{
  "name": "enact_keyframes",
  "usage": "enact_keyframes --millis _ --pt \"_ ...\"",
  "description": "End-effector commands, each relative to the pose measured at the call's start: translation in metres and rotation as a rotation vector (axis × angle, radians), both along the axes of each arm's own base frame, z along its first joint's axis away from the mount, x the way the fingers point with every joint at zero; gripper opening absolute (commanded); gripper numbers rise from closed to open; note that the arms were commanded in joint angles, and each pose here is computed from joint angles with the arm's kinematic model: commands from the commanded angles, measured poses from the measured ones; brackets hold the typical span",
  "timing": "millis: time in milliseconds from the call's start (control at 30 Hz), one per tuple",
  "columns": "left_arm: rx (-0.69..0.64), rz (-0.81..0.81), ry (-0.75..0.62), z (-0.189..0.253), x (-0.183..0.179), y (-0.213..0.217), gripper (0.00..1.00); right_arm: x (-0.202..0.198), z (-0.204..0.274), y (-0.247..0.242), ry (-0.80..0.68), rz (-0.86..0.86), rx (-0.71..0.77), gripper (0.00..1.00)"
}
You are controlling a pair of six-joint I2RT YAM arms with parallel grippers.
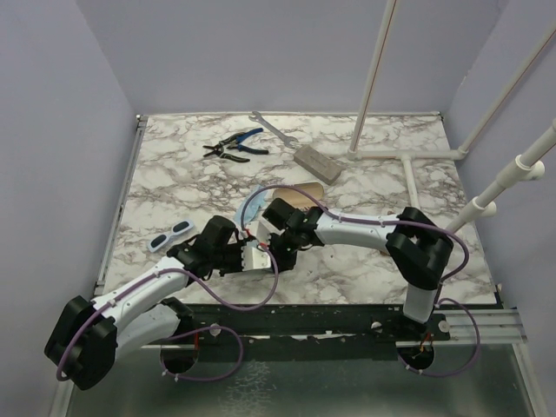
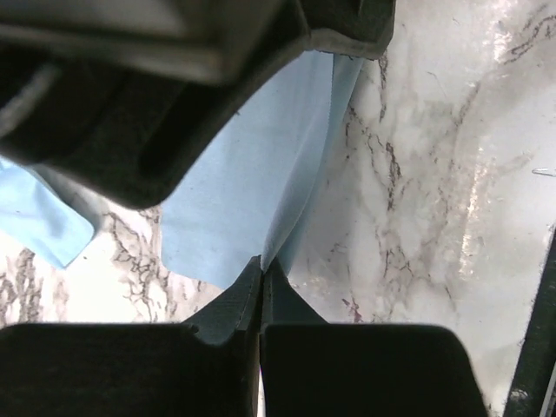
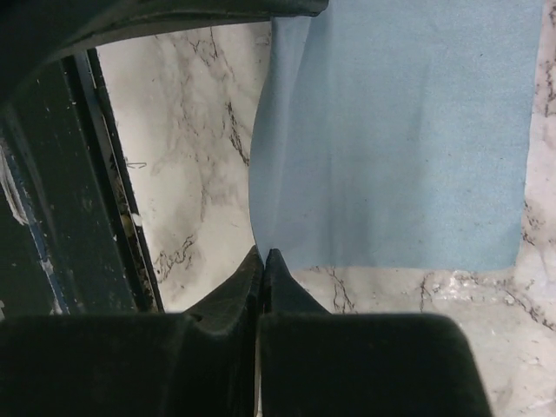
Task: Organize the sunglasses
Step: Fold the glasses cleaning cloth at the center of the board.
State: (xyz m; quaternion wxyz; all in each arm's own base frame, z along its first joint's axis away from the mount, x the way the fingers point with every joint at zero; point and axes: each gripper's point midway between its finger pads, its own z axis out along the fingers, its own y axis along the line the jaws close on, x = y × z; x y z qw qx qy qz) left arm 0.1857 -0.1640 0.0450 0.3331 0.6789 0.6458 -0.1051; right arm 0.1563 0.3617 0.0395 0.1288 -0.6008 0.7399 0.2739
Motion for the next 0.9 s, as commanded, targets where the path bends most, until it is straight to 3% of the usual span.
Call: enact_keyframes --millis 0,200,867 --pt "0.099 -0.049 0.088 -0.024 -0.023 0.015 0.00 -0.014 0.001 0.017 0.072 0.029 0.048 0.00" --pt "0.117 0.053 0.134 -0.033 -0.021 0.021 0.00 0.003 -0.006 0.020 0.063 -0.031 0.036 0.00" --pt "0.085 0.240 0.072 -0.026 0.012 0.022 0.00 0.060 -0.010 0.011 0.021 -0.109 0.001 0.00"
